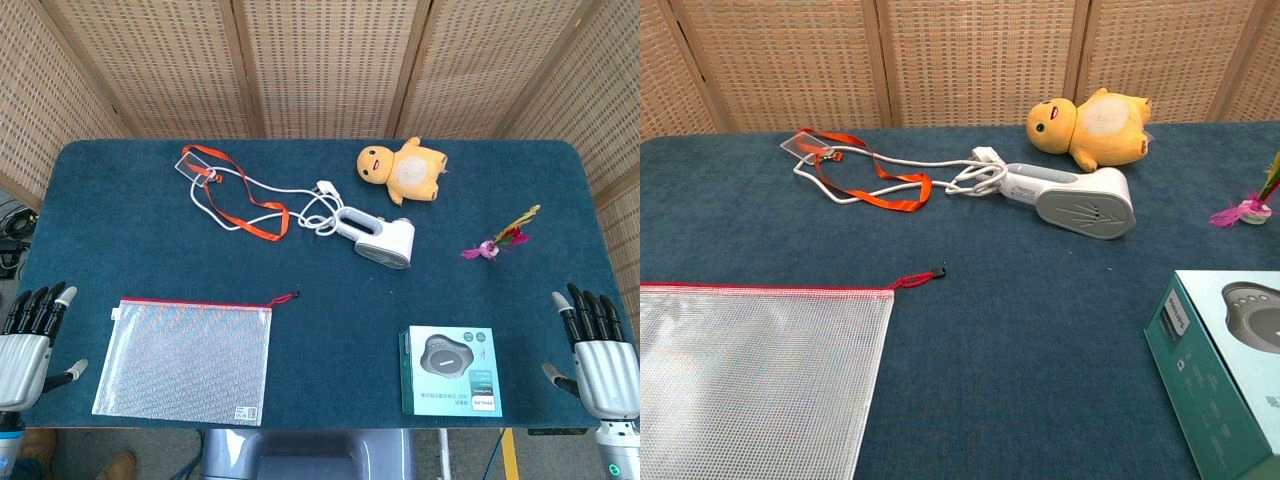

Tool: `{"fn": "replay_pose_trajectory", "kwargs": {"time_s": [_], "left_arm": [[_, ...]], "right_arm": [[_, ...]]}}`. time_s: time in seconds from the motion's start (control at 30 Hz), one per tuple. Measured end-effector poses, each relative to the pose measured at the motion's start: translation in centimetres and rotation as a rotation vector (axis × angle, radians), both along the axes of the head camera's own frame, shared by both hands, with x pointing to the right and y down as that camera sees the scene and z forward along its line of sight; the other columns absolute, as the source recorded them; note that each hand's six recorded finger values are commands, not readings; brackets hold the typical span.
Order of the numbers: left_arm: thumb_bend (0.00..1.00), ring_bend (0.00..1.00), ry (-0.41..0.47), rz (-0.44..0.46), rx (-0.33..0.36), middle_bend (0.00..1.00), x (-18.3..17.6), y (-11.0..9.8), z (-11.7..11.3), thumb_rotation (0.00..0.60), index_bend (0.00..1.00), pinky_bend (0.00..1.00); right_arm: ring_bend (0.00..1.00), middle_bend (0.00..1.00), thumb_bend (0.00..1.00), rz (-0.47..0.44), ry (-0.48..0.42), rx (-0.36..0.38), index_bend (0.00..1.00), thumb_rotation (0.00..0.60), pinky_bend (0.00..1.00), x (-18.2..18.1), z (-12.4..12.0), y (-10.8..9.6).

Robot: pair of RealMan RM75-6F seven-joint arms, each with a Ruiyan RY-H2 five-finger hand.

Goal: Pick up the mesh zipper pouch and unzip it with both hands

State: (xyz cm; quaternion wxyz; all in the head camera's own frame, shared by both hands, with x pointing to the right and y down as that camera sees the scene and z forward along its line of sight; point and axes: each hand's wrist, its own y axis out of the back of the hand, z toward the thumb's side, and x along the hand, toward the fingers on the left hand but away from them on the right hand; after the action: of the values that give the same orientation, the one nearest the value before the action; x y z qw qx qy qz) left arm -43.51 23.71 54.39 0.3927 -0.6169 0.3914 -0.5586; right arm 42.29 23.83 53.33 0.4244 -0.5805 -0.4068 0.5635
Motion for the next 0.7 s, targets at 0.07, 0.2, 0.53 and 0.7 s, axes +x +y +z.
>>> {"fn": "replay_pose_trajectory", "kwargs": {"time_s": [0.07, 0.2, 0.53, 0.7], "left_arm": [[0.00, 0.00, 0.001, 0.001, -0.001, 0.00, 0.0, 0.0, 0.0, 0.600, 0.00, 0.00], [0.00, 0.00, 0.006, 0.011, -0.006, 0.00, 0.3, -0.1, 0.2, 0.600, 0.00, 0.00], [0.00, 0.71, 0.005, 0.131, -0.035, 0.89, 5.7, -4.6, 2.7, 0.600, 0.02, 0.71], [0.04, 0.88, 0.023, 0.215, -0.085, 1.00, 11.5, -7.9, 4.8, 0.600, 0.16, 0.92]], "right_arm": [[0.00, 0.00, 0.00, 0.000, 0.001, -0.001, 0.00, 0.600, 0.00, 0.0, 0.0, 0.0], [0.00, 0.00, 0.00, 0.002, -0.006, 0.001, 0.00, 0.600, 0.00, -0.1, -0.1, -0.1], [0.00, 0.00, 0.00, 0.025, 0.011, 0.002, 0.00, 0.600, 0.00, 0.4, 0.3, -0.7], [0.00, 0.00, 0.00, 0.030, 0.025, -0.003, 0.00, 0.600, 0.00, 0.6, 0.6, -0.9]]}}
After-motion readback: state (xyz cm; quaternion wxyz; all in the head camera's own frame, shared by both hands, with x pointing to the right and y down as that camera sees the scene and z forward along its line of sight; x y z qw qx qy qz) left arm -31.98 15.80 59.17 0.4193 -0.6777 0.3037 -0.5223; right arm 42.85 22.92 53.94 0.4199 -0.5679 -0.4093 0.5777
